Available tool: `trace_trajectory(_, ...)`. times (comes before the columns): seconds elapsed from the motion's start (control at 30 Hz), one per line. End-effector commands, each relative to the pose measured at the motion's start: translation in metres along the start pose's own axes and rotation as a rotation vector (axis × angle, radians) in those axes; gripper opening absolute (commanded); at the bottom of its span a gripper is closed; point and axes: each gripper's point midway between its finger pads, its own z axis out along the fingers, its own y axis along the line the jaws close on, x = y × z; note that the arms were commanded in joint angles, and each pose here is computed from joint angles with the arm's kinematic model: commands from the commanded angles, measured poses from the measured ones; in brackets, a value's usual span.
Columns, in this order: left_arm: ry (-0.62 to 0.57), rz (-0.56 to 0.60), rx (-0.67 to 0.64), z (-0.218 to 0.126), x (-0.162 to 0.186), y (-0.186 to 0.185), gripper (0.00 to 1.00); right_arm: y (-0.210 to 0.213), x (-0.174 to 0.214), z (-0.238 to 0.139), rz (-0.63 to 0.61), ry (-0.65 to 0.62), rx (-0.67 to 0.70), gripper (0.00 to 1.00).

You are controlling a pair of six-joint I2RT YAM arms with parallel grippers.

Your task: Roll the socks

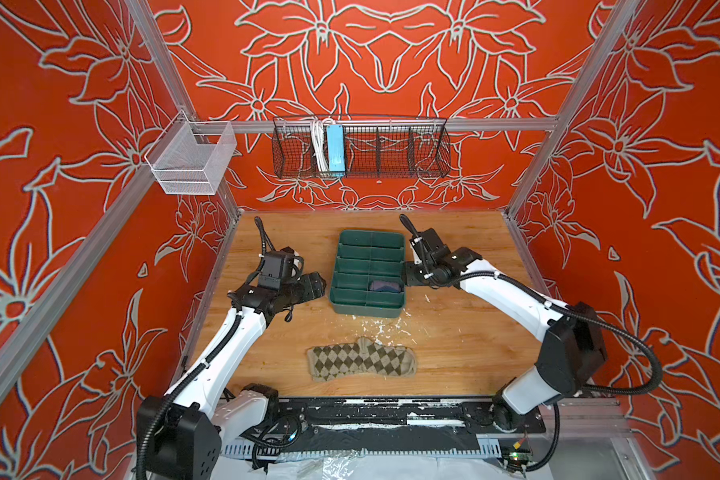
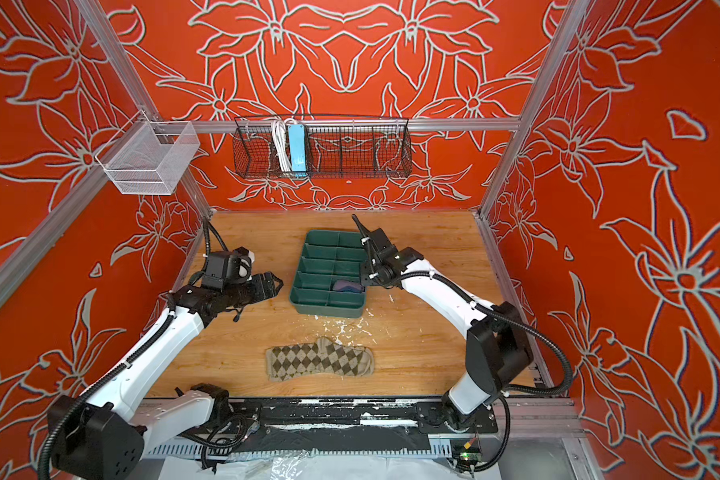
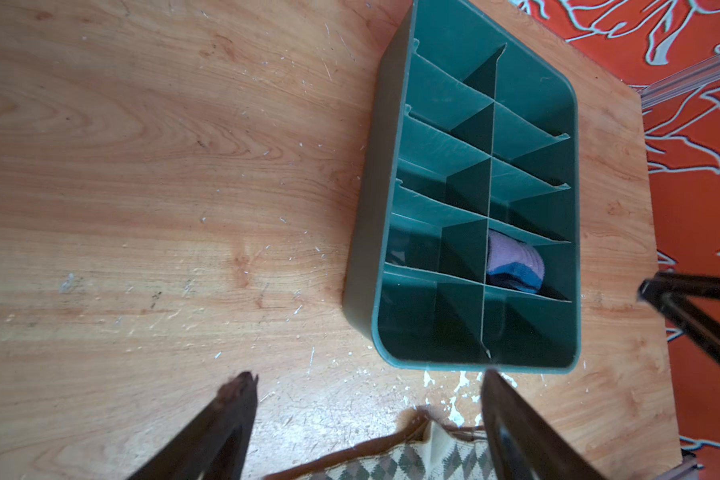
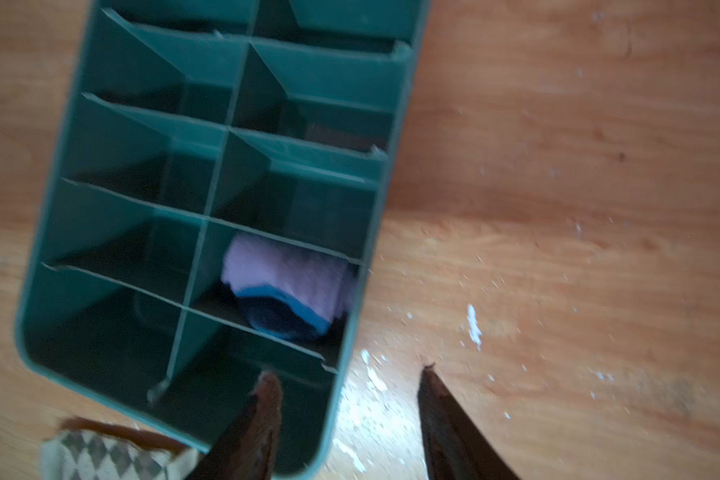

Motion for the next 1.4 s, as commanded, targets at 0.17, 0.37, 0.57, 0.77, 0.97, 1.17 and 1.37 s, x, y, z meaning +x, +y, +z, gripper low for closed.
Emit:
trace_trajectory(0.17, -0.006, 0.020, -0.040, -0.003, 0.000, 0.006, 0.85, 0.063, -0.020, 0.017, 0.018, 0.006, 0.013, 0.53)
trace_trajectory(0.37, 0.008, 0.013, -0.043, 0.001, 0.003, 0.008, 0.86, 0.079, -0.026, 0.052, 0.086, 0.038, 0.036, 0.51)
trace_trajectory(0.57, 0.013, 0.022, -0.053, 0.004, 0.001, 0.008, 0.87, 0.089, -0.033, 0.081, 0.094, 0.063, 0.062, 0.50)
trace_trajectory(0.77, 0.014, 0.026, -0.071, 0.005, 0.000, 0.011, 0.87, 0.095, -0.029, 0.106, 0.119, 0.103, 0.072, 0.50)
trace_trajectory(0.97, 0.010, 0.023, -0.082, 0.007, 0.002, 0.015, 0.87, 0.081, -0.027, 0.118, 0.157, 0.067, 0.139, 0.42)
trace_trajectory(1.17, 0.016, 0.020, -0.087, 0.008, 0.005, 0.017, 0.88, 0.081, -0.031, 0.127, 0.161, 0.040, 0.142, 0.33)
trace_trajectory(1.37, -0.002, 0.027, -0.100, 0.006, 0.002, 0.019, 0.88, 0.077, -0.036, 0.132, 0.153, 0.036, 0.180, 0.23)
